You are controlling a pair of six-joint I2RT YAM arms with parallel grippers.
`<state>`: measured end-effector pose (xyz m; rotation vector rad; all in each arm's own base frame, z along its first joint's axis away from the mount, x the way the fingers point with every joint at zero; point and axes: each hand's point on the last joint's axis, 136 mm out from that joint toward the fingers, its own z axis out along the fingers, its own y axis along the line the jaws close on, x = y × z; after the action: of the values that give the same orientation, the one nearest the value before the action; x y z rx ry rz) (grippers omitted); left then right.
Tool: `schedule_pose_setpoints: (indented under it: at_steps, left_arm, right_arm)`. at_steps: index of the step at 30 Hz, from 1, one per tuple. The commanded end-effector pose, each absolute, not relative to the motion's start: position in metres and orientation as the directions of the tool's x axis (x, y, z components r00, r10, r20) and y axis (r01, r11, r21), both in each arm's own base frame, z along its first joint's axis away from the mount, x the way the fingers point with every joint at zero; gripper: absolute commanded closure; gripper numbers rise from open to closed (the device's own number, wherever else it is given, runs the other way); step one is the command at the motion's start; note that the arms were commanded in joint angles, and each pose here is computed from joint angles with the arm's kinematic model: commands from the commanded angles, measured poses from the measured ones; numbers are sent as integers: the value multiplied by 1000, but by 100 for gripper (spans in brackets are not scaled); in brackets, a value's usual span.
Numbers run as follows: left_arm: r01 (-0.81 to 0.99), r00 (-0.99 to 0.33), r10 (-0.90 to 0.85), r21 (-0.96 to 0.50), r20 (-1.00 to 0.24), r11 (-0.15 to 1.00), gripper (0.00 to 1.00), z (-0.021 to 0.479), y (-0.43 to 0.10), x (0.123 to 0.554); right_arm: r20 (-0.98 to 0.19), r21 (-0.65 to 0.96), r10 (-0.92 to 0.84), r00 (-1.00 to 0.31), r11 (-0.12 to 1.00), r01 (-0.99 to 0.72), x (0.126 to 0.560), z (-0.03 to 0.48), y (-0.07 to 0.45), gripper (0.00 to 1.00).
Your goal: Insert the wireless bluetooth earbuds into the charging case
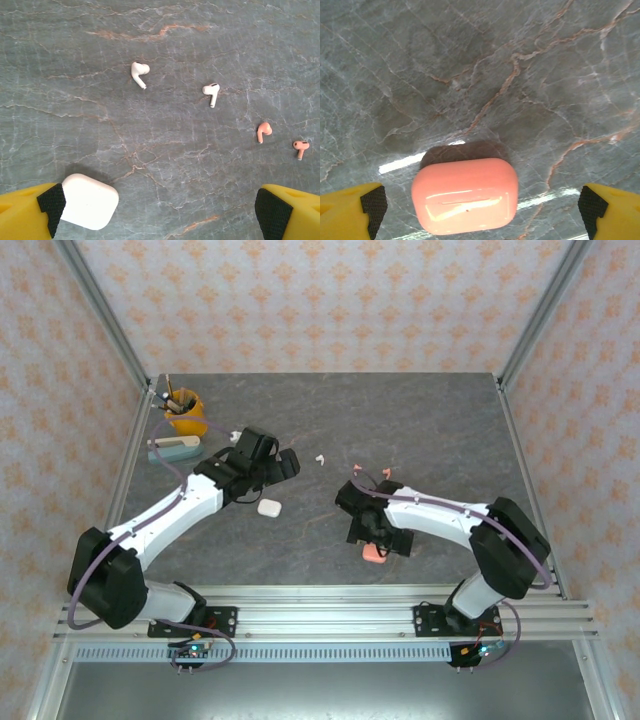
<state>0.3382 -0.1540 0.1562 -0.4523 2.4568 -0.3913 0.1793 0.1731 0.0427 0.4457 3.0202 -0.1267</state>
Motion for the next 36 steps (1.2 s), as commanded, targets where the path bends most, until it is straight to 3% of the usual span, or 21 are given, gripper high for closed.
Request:
schedule_pose_setpoints:
  at_steps: [1,10,36]
  left_arm:
    - [-237,-751,-411,-370,-517,898,0,164,-156,340]
    - [-224,-759,-397,-365,-516,904,0,161,-165,342]
    - [-185,-768,-375,-381,-519,906,0,168,-189,344]
  right_arm:
    - [-109,-35,318,-942,946,324,182,38,179,0]
    - [-99,-13,327,-940,944,330,175,26,175,4]
    - [-81,24,317,-945,949,316,173,14,182,27]
